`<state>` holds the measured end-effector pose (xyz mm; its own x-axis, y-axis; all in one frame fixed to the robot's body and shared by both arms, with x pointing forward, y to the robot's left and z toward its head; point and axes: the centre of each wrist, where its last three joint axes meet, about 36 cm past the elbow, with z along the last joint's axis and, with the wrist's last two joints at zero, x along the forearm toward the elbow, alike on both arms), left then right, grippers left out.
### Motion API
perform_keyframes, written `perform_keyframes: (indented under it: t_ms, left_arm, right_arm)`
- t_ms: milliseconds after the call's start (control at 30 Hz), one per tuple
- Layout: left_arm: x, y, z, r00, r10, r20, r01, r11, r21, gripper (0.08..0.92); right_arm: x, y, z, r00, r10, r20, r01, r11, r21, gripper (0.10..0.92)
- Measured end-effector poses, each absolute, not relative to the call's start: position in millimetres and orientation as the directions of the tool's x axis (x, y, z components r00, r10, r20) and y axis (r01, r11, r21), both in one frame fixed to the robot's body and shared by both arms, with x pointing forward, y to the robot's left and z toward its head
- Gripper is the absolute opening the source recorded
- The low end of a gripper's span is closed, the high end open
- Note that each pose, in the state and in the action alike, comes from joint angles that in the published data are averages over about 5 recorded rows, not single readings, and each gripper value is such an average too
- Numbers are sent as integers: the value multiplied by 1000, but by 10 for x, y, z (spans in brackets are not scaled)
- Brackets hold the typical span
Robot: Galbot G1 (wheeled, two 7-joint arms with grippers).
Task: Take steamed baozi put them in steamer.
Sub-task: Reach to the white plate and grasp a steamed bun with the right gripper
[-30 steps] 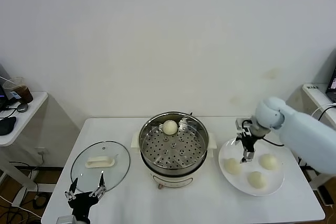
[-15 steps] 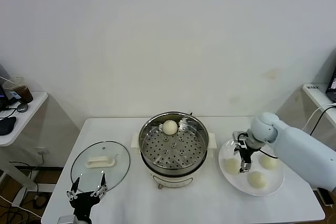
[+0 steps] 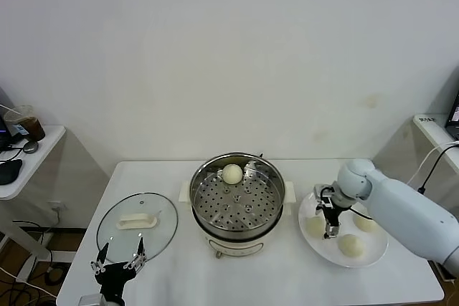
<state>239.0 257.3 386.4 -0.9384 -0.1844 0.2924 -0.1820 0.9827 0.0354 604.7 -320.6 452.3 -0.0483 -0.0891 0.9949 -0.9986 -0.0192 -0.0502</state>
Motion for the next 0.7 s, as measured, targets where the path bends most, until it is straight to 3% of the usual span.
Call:
perform_keyframes:
  t_ms: [200, 467, 700]
  left_arm:
    - [2396, 2572, 3862, -939, -184, 292, -182, 983, 35, 823]
    - [2401, 2563, 3857, -939, -182, 292, -180, 983, 34, 823]
    - [2406, 2552, 3854, -939, -182, 292, -181, 983, 30, 823]
  right_arm:
    - [6053, -3216, 4512, -43, -88, 995, -999, -16, -44, 798]
    - [6053, -3235, 4509, -40, -90, 995, -999, -9, -41, 586]
    - [6073, -3306, 4639, -49, -94, 994, -999, 9, -49, 498]
